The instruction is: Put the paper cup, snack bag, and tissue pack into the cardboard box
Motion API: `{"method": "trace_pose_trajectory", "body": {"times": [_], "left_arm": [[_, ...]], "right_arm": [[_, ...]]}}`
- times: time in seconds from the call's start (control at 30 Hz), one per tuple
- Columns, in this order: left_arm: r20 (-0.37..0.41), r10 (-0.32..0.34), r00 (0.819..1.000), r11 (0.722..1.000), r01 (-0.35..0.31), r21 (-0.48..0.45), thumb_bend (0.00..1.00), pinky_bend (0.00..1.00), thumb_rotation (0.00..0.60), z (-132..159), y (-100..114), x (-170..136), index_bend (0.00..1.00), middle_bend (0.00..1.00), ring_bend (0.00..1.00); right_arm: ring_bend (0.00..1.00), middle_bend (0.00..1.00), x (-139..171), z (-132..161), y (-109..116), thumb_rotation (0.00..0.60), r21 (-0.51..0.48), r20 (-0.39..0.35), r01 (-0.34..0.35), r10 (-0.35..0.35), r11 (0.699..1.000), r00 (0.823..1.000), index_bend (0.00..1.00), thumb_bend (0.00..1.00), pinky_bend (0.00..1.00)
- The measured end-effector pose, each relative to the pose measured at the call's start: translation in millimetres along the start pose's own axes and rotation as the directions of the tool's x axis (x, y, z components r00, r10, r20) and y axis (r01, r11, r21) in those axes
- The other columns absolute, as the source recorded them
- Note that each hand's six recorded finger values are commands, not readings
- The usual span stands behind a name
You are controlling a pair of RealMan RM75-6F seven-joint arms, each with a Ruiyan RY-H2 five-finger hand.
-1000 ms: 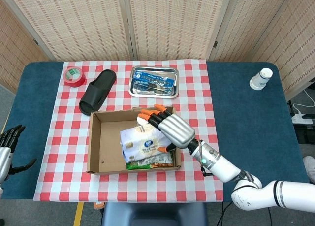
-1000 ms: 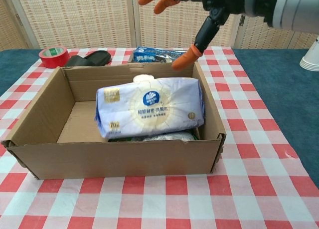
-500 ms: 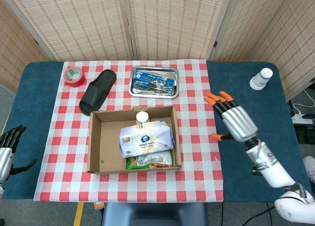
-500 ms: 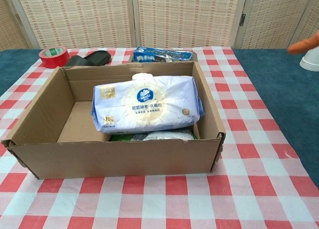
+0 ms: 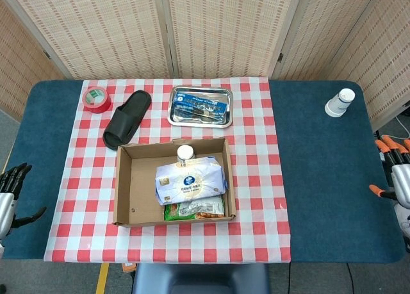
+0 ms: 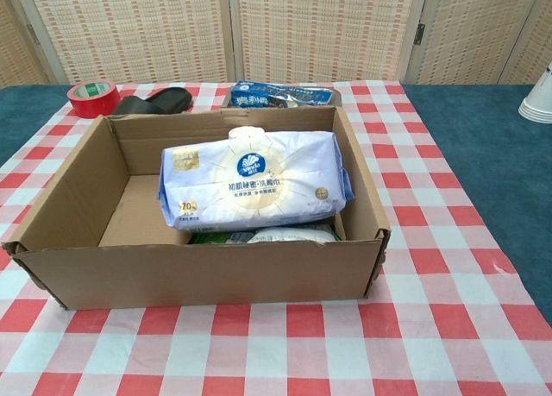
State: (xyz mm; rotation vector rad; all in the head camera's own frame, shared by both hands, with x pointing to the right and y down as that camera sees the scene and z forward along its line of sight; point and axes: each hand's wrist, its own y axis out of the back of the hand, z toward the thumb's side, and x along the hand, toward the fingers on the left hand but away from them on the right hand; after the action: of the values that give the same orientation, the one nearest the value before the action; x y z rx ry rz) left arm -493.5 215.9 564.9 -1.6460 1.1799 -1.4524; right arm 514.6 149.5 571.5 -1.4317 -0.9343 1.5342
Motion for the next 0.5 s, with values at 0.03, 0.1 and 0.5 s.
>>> {"method": "trace_pose_trajectory", "body": {"times": [0.03,0.1,0.5], "left_arm": [[-0.002,-0.002,1.000,1.000,0.002,0.003,0.18,0.08,0.600,0,-1,0,0.00,0.00,0.00],[-0.010,-0.008,1.000,1.000,0.008,0.011,0.18,0.08,0.600,-2,-2,2,0.00,0.00,0.00],[-0.024,-0.014,1.000,0.999,0.015,0.037,0.18,0.08,0.600,-2,-7,4,0.00,0.00,0.00]], "right_arm": [[0.00,0.00,5,-2,-3,0.600,0.004,0.016,-0.009,0.009,1.000,1.000,0.05,0.00,0.00],[0.00,0.00,20,-7,-10,0.600,0.017,0.047,-0.022,0.021,1.000,0.999,0.03,0.00,0.00],[0.00,0.00,43,10,8,0.600,0.086,-0.013,0.083,-0.082,0.993,0.997,0.01,0.00,0.00]]}}
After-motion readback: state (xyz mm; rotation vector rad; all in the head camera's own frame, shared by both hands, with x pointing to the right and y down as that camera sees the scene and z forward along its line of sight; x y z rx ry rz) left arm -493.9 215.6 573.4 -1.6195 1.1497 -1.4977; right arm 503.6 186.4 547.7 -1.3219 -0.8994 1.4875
